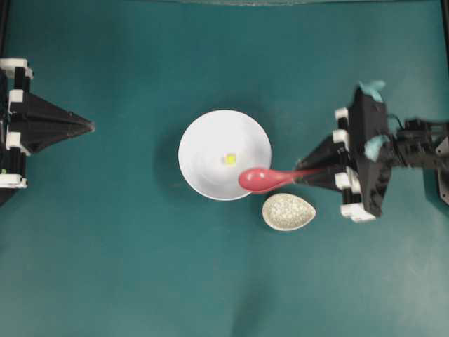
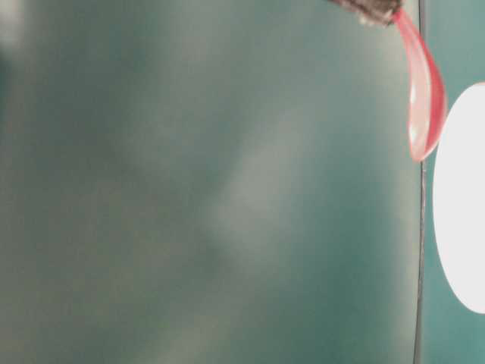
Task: Scoop the yellow hexagonal prism block from the bowl with a spoon using the right arm.
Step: 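Lift the red spoon and move it over the white bowl, then lower the spoon into the bowl and scoop under the yellow block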
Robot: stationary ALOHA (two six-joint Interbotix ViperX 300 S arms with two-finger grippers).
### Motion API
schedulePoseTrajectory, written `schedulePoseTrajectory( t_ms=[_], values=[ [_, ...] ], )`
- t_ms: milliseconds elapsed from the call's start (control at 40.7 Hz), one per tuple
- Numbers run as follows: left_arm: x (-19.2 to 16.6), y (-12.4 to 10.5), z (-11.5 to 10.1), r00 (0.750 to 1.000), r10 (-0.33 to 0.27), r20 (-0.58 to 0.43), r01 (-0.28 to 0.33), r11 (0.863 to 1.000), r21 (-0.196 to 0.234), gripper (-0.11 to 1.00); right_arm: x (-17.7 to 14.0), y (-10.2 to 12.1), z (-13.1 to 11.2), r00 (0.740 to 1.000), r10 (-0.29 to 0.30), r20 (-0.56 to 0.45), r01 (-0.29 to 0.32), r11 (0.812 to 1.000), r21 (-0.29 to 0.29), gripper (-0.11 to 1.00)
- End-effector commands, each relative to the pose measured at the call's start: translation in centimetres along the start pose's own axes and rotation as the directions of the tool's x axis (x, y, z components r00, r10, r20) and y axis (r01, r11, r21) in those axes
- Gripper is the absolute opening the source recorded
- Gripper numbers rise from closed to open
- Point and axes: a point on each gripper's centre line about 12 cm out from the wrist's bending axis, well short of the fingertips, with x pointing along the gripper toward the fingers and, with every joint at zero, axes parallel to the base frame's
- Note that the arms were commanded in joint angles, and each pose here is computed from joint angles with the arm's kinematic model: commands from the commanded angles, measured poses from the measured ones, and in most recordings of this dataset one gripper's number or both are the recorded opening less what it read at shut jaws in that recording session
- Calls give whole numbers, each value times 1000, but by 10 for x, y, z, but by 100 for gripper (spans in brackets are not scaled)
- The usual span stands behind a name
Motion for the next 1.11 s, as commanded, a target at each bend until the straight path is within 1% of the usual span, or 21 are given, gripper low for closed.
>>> schedulePoseTrajectory(
  t_ms=[0, 197, 295, 369, 418, 491, 639, 713, 811, 909, 983, 1081],
  values=[
    [2, 1, 8, 1000, 1, 20, -1, 1000, 3, -1, 0, -5, 22, 1000, 0, -21, 0, 1000, 29, 23],
    [3, 1, 7, 1000, 1, 18, -1, 1000, 3, -1, 8, -21, 43, 991, 0, -136, 10, 997, 78, 23],
    [3, 0, 7, 1000, 1, 15, -1, 1000, 3, -1, 16, -27, 50, 977, 13, -212, 8, 995, 100, 23],
    [4, 1, 5, 1000, 2, 9, -2, 1000, 3, -1, 23, -31, 52, 962, 26, -270, 7, 993, 122, 23],
    [5, 1, 5, 1000, 1, 6, -1, 1000, 3, -1, 29, -34, 55, 948, 38, -316, 8, 990, 142, 23],
    [6, 1, 3, 1000, 1, 1, -1, 1000, 3, -1, 36, -38, 58, 933, 45, -358, 11, 988, 154, 23],
    [8, 0, 1, 1000, -1, -9, 1, 1000, 3, -1, 48, -41, 66, 899, 43, -435, 23, 989, 144, 23],
    [9, 0, 1, 1000, 0, -6, 0, 1000, 3, -1, 52, -43, 67, 880, 37, -474, 38, 988, 147, 23],
    [10, 0, 1, 1000, -1, 2, 1, 1000, 1, -1, 56, -46, 68, 842, 19, -539, 71, 987, 145, 23],
    [11, 0, 0, 1000, 0, 3, 0, 1000, 3, -1, 58, -49, 68, 806, -5, -592, 101, 986, 129, 23],
    [12, 0, 0, 1000, -2, -1, 2, 1000, 3, -1, 59, -50, 69, 785, -11, -619, 108, 987, 121, 23],
    [12, 0, -1, 1000, -1, -3, 1, 1000, 1, -1, 60, -49, 71, 768, -4, -640, 104, 988, 119, 23]
  ],
)
